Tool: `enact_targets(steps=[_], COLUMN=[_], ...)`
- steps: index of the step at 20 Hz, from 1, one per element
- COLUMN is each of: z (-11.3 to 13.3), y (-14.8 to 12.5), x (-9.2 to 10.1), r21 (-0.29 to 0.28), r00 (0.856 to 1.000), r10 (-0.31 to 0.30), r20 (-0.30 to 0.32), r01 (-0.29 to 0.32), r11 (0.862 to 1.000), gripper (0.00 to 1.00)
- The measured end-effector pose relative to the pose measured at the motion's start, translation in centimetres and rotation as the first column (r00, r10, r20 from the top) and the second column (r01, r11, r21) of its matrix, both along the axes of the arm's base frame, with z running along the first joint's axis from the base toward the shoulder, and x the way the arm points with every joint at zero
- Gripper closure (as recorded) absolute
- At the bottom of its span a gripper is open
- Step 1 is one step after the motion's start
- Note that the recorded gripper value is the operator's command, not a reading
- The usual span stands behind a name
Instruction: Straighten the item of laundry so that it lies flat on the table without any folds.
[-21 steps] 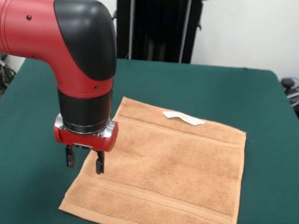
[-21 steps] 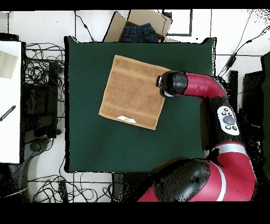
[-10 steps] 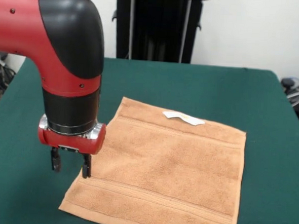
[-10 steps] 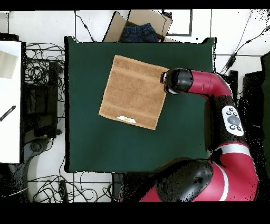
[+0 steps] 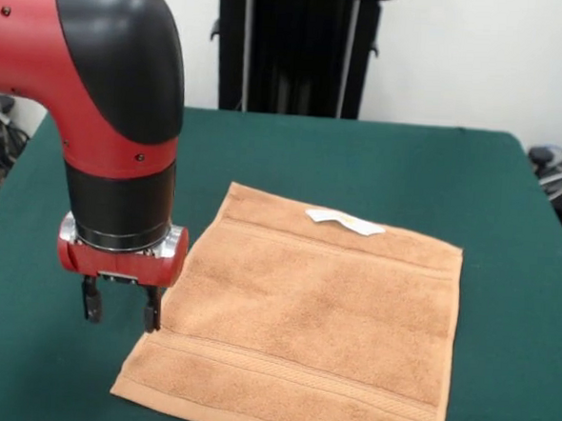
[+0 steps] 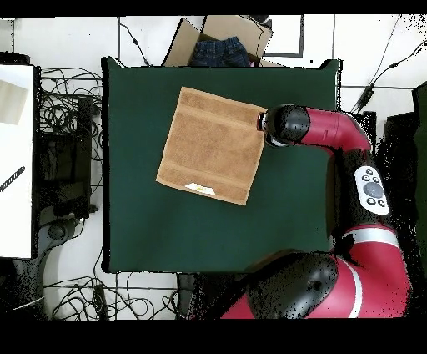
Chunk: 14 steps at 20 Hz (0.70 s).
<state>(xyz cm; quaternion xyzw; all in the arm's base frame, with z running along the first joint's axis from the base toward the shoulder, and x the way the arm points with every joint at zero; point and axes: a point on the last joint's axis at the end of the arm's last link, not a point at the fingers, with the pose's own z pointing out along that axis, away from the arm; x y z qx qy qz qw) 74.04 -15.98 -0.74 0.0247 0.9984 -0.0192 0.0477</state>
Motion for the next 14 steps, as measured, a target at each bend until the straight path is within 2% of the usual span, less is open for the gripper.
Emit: enact_targets(steps=[14], z=[3.3], y=[-0.3], x=[0.8], r21=[-0.025], r00=[0.999], r10=[0.01], r20=[0.03], r01=[-0.009], r11=[1.0], gripper=[0.0])
